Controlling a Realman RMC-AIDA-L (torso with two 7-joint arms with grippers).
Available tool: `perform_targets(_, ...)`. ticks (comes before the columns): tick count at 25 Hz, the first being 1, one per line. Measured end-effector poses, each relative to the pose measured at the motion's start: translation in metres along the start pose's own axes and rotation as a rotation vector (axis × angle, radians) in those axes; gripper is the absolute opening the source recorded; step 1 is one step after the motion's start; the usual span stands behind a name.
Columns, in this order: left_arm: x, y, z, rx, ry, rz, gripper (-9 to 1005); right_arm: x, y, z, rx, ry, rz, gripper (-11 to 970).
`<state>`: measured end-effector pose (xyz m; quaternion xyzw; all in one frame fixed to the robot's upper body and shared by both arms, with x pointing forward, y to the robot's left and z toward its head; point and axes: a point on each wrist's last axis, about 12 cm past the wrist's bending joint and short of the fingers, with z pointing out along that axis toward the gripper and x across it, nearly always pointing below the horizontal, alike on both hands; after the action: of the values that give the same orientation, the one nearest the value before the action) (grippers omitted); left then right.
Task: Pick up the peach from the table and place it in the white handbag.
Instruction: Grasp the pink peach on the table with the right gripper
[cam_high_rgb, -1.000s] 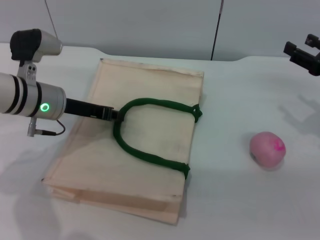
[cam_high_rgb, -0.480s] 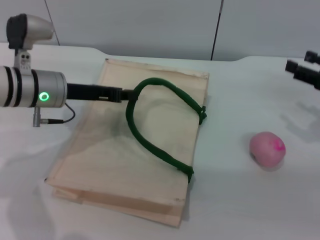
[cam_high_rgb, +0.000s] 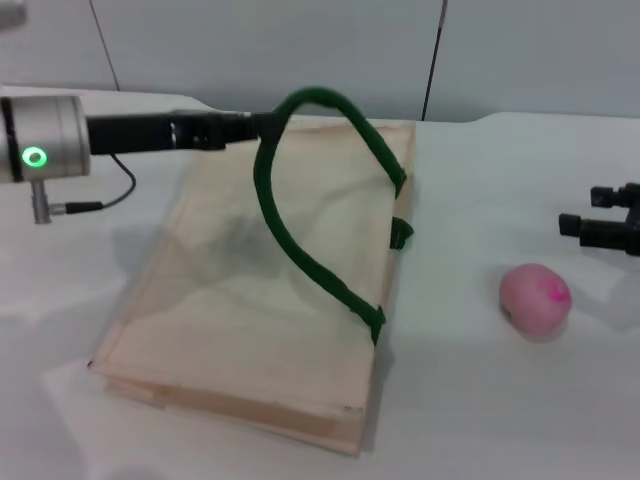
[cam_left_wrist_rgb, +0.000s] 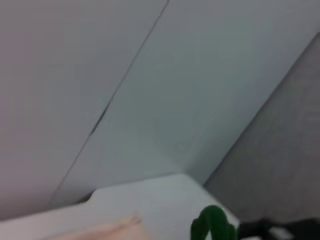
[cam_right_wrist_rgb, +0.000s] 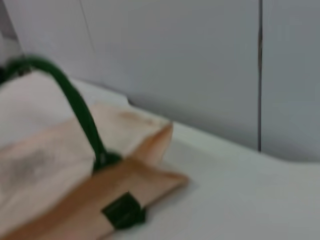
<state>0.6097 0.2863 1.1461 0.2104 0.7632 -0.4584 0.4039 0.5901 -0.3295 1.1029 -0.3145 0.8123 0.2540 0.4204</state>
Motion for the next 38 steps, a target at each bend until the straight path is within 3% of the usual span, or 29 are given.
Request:
perform_targets(9,-0.012,-0.011,-0.013,0.094,-0.088,0.032,99,0.004,0.007,0.003,-0.070,0.118,0.008,749)
perform_targets(23,-0.016,-0.013,-0.018,0.115,-0.133,0.042,96,0.008,0.024,0.020,-0.162,0.243,-0.014,750)
perform_targets(36,-0.016,-0.015,-0.019,0.128,-0.135,0.043,96,0.007,0.027,0.026,-0.164,0.269,-0.020,741)
perform_targets(38,-0.017,-0.015,-0.020,0.134,-0.136,0.047,96,0.007,0.027,0.026,-0.164,0.269,-0.020,622)
